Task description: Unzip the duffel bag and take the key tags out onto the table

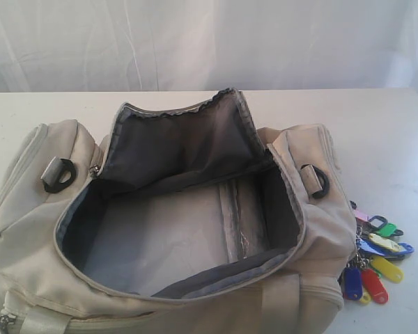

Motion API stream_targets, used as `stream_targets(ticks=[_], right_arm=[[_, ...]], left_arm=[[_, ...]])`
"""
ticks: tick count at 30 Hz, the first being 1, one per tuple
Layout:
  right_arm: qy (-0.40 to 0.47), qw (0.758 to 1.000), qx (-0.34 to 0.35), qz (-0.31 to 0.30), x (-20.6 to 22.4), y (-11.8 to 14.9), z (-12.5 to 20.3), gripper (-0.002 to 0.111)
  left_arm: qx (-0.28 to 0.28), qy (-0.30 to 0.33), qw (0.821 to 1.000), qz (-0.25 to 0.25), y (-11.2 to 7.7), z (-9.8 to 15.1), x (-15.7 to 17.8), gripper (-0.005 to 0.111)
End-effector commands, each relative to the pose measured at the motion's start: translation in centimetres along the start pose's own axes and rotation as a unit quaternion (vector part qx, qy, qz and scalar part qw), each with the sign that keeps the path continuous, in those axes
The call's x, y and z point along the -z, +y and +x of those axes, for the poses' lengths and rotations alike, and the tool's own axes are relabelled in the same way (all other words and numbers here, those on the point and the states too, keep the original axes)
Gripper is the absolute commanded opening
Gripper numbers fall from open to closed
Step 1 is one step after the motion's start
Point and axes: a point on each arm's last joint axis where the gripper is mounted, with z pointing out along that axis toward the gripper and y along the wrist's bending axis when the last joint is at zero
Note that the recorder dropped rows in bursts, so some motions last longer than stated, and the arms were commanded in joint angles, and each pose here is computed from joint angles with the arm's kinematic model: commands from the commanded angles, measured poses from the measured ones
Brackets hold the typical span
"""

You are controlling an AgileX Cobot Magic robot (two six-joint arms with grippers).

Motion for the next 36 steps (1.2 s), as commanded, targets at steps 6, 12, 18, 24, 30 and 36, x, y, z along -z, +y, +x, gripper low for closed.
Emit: stream_targets(ticks=[6, 12, 18, 24, 30, 36], right_arm=[[-0.017, 0.999, -0.010, 0.041, -3.1, -1.4, 8.8, 0.000], [0.003, 0.996, -0.020, 0.088, -3.4, -2.1, 11.6, 0.000], [0.018, 0.995, -0.023, 0.093, -3.4, -2.1, 11.9, 0.000], [0.020, 0.995, -0.022, 0.093, -3.4, -2.1, 11.9, 0.000], [0.022, 0.995, -0.008, 0.098, -3.4, -2.2, 11.9, 0.000], [0.023, 0.995, 0.004, 0.101, -3.3, -2.3, 11.9, 0.000]], left_arm=[[0.009, 0.001, 1.000, 0.000, 0.0, 0.2, 0.0, 0.000], [0.009, 0.000, 1.000, 0.000, 0.0, 0.1, 0.0, 0.000], [0.009, -0.001, 1.000, 0.000, 0.0, 0.1, 0.0, 0.000], [0.009, -0.001, 1.000, 0.000, 0.0, 0.1, 0.0, 0.000], [0.009, -0.001, 1.000, 0.000, 0.0, 0.1, 0.0, 0.000], [0.009, -0.001, 1.000, 0.000, 0.0, 0.1, 0.0, 0.000]])
